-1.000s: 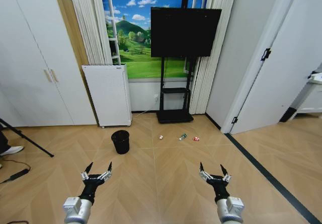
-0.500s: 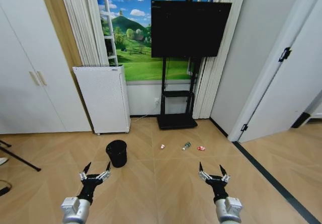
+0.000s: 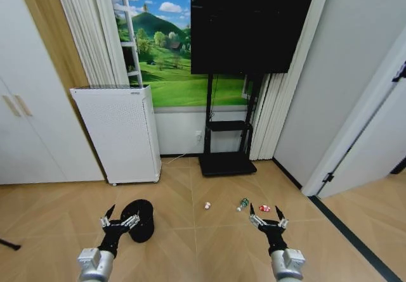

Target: Pick up the trash bin and place the garbage on the floor into it.

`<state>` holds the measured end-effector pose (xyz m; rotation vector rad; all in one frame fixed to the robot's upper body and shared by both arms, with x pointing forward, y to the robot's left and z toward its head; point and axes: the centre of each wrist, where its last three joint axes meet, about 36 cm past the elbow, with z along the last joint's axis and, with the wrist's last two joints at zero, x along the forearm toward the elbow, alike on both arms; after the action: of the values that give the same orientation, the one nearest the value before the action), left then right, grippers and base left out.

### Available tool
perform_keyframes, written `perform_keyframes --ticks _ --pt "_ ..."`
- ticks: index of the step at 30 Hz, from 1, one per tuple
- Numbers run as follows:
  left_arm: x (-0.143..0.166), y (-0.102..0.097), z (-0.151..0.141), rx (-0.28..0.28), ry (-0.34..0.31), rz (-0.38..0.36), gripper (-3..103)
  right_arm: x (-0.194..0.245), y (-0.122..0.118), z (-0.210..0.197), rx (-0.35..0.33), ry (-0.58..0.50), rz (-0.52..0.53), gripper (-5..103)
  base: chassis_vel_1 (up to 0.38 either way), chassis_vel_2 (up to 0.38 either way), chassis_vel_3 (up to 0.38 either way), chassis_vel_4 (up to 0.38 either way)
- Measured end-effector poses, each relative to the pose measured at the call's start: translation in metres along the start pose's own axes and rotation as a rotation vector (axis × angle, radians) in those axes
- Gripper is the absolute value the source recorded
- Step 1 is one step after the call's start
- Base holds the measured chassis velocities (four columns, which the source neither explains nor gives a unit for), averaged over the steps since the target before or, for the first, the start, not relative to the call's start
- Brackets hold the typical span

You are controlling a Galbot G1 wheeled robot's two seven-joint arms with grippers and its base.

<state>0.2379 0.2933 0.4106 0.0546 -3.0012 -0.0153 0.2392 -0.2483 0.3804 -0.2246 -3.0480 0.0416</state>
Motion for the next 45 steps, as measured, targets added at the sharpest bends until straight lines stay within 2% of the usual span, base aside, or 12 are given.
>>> perform_keyframes --ticks 14,22,45 --pt "0.000 -0.001 0.001 0.004 0.002 -0.006 98 -0.002 0.000 0.005 -0.010 -0.039 -0.021 100 -0.362 0.352 0.355 -0.349" --pt "0.000 0.001 0.005 -0.030 -0.012 -0.031 100 -0.002 0.000 0.007 -0.009 -0.055 -0.024 100 -0.291 0.302 0.275 -0.280" --pt "0.003 0.000 0.010 0.002 -0.007 -0.053 100 0.000 0.003 0.014 -0.012 -0.049 -0.040 100 -0.013 0.012 -0.008 0.005"
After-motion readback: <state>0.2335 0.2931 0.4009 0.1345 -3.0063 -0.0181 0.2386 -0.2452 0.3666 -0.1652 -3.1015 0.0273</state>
